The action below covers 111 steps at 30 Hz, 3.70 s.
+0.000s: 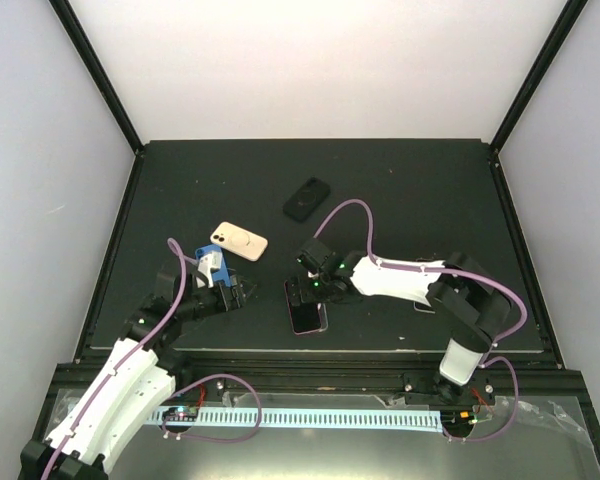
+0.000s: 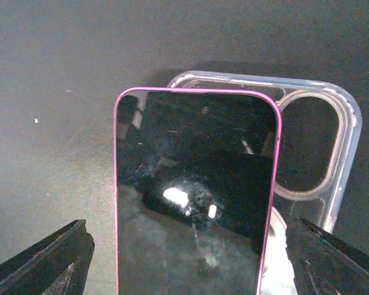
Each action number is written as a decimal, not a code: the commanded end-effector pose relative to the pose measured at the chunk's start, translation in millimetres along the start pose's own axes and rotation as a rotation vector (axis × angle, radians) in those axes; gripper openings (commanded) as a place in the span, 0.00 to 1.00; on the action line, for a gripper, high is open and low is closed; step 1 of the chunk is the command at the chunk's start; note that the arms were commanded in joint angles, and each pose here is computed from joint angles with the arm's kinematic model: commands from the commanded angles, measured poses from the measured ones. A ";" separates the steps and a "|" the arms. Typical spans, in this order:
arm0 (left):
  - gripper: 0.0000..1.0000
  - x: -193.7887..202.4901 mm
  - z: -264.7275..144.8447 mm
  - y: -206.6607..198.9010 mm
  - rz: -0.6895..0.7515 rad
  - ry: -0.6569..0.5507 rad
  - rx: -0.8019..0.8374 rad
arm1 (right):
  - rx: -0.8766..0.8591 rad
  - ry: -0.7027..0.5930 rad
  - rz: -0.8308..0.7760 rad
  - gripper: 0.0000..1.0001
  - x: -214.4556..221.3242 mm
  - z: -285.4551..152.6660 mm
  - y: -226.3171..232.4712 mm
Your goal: Put the phone into the phone case
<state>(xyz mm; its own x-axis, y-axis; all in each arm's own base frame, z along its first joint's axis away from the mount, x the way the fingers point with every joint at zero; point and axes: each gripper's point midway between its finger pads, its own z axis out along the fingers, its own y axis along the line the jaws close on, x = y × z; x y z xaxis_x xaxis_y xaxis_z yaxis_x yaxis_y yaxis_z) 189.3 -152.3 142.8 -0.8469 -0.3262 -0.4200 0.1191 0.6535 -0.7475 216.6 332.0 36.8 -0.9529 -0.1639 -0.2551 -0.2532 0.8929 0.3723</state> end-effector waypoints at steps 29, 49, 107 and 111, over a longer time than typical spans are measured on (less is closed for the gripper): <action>0.67 21.8 51.2 8.8 -0.007 0.125 0.009 | 0.013 -0.027 0.036 0.43 13.1 -2.6 -41.3; 0.38 48.0 93.9 22.8 -0.001 0.215 -0.044 | -0.158 0.055 0.149 0.26 34.7 16.2 -22.6; 0.33 57.5 113.0 20.2 0.042 0.289 -0.122 | -0.211 -0.013 0.197 0.32 41.3 1.5 -29.4; 0.30 58.6 115.2 16.7 0.045 0.287 -0.095 | -0.211 -0.025 0.198 0.32 38.2 1.8 -28.6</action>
<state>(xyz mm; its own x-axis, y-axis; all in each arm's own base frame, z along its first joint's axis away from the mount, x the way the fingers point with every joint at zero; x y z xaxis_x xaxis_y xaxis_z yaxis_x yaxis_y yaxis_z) 203.2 -231.4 43.7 -0.9567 -0.1142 -0.2678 0.0918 0.7545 -0.6499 190.2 302.7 22.7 -0.9812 0.0137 -0.1925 -0.1073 0.7904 0.6031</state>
